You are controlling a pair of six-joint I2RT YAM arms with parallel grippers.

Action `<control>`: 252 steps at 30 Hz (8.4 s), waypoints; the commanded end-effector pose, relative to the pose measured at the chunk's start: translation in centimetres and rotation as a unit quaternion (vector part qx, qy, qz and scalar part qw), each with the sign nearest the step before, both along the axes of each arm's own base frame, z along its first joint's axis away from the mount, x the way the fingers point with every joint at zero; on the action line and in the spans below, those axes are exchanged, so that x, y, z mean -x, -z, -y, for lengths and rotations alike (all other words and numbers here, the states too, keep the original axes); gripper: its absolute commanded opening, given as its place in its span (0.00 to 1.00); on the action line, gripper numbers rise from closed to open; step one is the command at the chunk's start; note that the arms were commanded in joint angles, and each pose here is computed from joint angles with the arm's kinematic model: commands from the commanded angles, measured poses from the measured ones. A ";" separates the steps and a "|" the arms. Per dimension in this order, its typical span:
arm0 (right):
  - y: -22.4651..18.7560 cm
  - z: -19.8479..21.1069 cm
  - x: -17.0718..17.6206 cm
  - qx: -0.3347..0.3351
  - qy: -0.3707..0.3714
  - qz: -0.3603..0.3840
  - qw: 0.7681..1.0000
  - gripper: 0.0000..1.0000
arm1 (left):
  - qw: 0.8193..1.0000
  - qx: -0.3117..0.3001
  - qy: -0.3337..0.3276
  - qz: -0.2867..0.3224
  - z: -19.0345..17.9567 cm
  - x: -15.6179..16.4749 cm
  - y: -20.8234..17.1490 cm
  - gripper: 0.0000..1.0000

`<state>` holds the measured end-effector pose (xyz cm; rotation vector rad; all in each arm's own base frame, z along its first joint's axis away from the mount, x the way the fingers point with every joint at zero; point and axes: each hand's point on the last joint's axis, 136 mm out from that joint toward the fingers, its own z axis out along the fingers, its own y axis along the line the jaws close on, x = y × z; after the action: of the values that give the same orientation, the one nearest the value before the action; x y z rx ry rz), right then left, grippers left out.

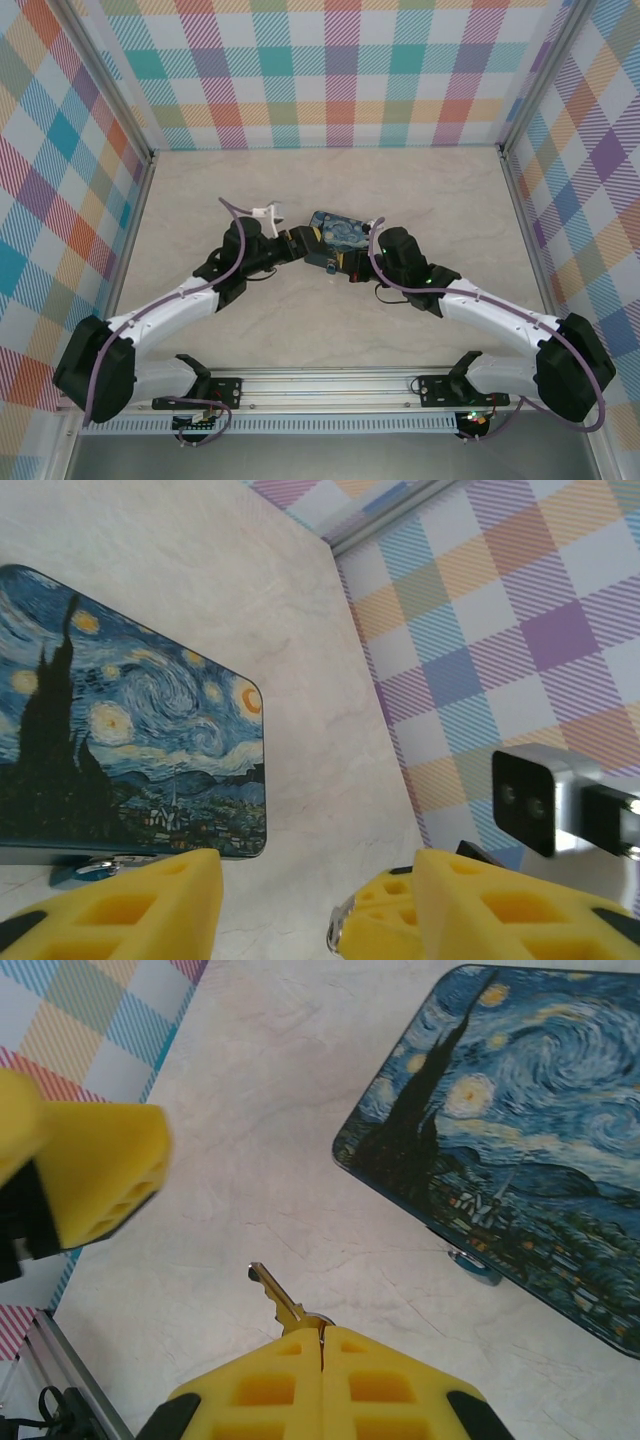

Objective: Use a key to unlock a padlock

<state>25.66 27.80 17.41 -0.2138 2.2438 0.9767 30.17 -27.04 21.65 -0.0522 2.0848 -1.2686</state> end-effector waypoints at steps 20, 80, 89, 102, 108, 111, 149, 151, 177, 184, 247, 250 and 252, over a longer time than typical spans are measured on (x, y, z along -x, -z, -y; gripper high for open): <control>-2.9 -1.2 -0.6 -0.014 -0.011 0.044 0.999 0.01 | 0.996 -0.027 0.083 0.015 5.0 1.1 0.7 0.34; -12.0 0.6 1.4 -0.215 -0.197 0.101 0.951 0.24 | 0.953 -0.018 0.221 0.207 6.8 4.8 -9.7 0.00; -11.5 0.7 1.3 -0.211 -0.193 0.097 0.953 0.06 | 0.955 -0.021 0.211 0.207 6.6 4.6 -9.6 0.00; -6.6 2.0 1.3 -0.135 -0.152 0.047 0.978 0.02 | 0.981 -0.056 0.088 0.164 2.4 1.3 -7.9 0.34; -2.5 2.5 0.4 -0.105 -0.120 0.002 0.987 0.03 | 0.992 -0.065 0.057 0.092 -0.3 1.3 -2.2 0.61; -1.2 2.1 -0.7 -0.104 -0.105 -0.019 0.989 0.03 | 0.993 -0.069 0.065 0.065 -0.5 2.1 1.5 0.72; 10.5 3.3 -9.3 -0.084 0.008 -0.166 0.982 0.04 | 0.970 -0.132 0.145 0.142 3.6 -0.5 14.4 0.93; 10.9 3.4 -9.1 -0.080 0.011 -0.173 0.982 0.04 | 0.970 -0.134 0.144 0.143 3.7 -0.7 14.6 0.93; 10.9 3.7 -8.5 -0.073 0.007 -0.169 0.983 0.04 | 0.975 -0.109 0.147 0.127 7.0 -3.3 15.6 0.54; 11.0 3.7 -8.4 -0.075 0.008 -0.168 0.983 0.04 | 0.981 -0.103 0.109 0.121 7.4 -4.4 15.0 0.48; 7.5 6.7 1.8 0.145 -0.080 0.027 0.986 0.05 | 0.994 0.064 0.003 -0.084 9.7 -0.9 8.4 0.21; 7.4 6.2 1.3 0.153 -0.087 0.035 0.984 0.05 | 0.994 0.062 -0.004 -0.087 9.5 -0.7 8.6 0.20; 7.1 6.1 0.7 0.156 -0.084 0.044 0.983 0.05 | 0.994 0.063 -0.005 -0.089 9.6 -0.7 8.6 0.20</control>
<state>23.35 20.61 8.12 -0.5315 2.4144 0.6924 31.27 -36.24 10.64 -0.2360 2.2101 -1.3800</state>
